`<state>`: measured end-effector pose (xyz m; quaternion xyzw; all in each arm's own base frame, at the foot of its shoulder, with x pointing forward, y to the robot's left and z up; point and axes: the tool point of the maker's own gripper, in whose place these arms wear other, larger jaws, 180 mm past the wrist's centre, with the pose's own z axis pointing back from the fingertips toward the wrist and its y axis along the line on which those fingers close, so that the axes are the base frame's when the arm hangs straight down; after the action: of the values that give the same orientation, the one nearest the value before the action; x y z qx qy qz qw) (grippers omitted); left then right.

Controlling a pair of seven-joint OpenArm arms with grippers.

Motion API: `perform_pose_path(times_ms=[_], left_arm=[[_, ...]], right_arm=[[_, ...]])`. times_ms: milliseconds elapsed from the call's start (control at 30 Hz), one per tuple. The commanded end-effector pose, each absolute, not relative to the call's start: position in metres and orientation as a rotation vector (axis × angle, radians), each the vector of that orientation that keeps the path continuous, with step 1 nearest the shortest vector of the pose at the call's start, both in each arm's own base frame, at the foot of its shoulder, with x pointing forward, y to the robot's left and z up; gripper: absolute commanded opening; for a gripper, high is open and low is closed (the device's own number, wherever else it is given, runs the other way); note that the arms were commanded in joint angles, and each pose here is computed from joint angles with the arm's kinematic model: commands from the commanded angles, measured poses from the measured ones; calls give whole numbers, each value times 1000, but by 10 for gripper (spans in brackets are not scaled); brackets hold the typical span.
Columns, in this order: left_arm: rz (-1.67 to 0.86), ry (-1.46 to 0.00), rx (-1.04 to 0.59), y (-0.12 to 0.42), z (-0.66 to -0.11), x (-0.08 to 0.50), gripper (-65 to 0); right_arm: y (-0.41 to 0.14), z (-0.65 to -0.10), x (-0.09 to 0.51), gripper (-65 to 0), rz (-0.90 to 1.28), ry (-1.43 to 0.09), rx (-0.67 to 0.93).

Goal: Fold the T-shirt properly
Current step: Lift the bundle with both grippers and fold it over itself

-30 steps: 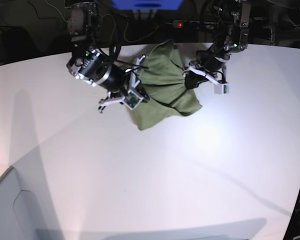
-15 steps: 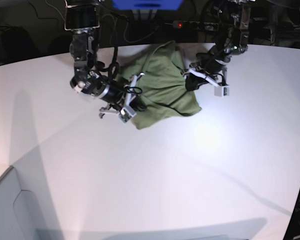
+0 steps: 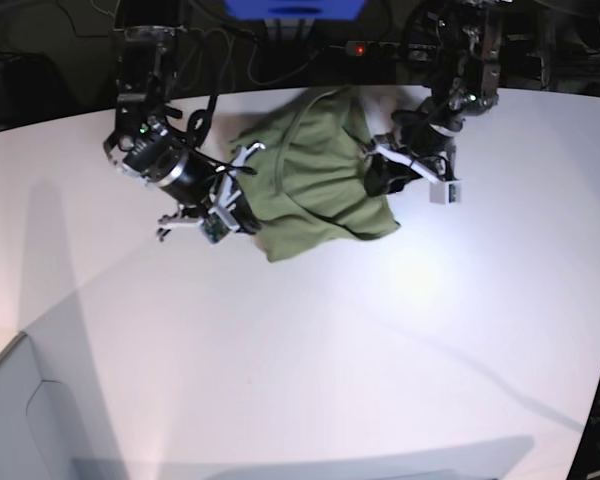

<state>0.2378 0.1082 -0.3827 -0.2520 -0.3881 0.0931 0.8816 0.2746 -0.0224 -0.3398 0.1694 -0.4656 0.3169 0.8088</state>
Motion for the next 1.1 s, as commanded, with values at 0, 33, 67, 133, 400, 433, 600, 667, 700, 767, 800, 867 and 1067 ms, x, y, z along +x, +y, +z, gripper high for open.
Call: perform_pose_path(times_ms=[0,33,67,133,400,433,600,667,700,767,800,867,1067], left_arm=[[178,-850,-543,106,-368,240,-423],[169,-866,-549,105,-361,240,-390],[160,-879,-552,103,-354,238,-360],[147,-892,-565,99,-343,230,-304],[220,-763,-563,94,-379,190,-181],[244,-748,-563,93,-387,189,-180],[285,-690,-568,88,-408,182,-180],[275,-677,-584,79,-412,184,-180],[271,-668,-589,76,-414,184,-180],[262,-652,-598,71,-417,180,-182],[259,-650,-602,69,-417,180,-183],[256,-648,-605,68,-417,179,-214],[245,-639,-607,64,-419,178,-650]], right_arm=[[-21,-326,274,-650,675,-1044,369],[-24,-323,269,-650,684,-1048,357],[-26,-320,266,-650,692,-1051,347],[-29,-320,258,-650,700,-1043,338],[-45,-335,237,-650,717,-979,314],[-45,-336,237,-650,717,-977,314],[-47,-340,232,-650,718,-960,311],[-47,-340,232,-650,718,-960,311],[-47,-340,232,-650,718,-960,311],[-47,-340,232,-650,718,-959,311],[-47,-340,231,-650,718,-959,311],[-47,-341,229,-650,716,-953,313],[-61,-343,231,-650,694,-947,279]])
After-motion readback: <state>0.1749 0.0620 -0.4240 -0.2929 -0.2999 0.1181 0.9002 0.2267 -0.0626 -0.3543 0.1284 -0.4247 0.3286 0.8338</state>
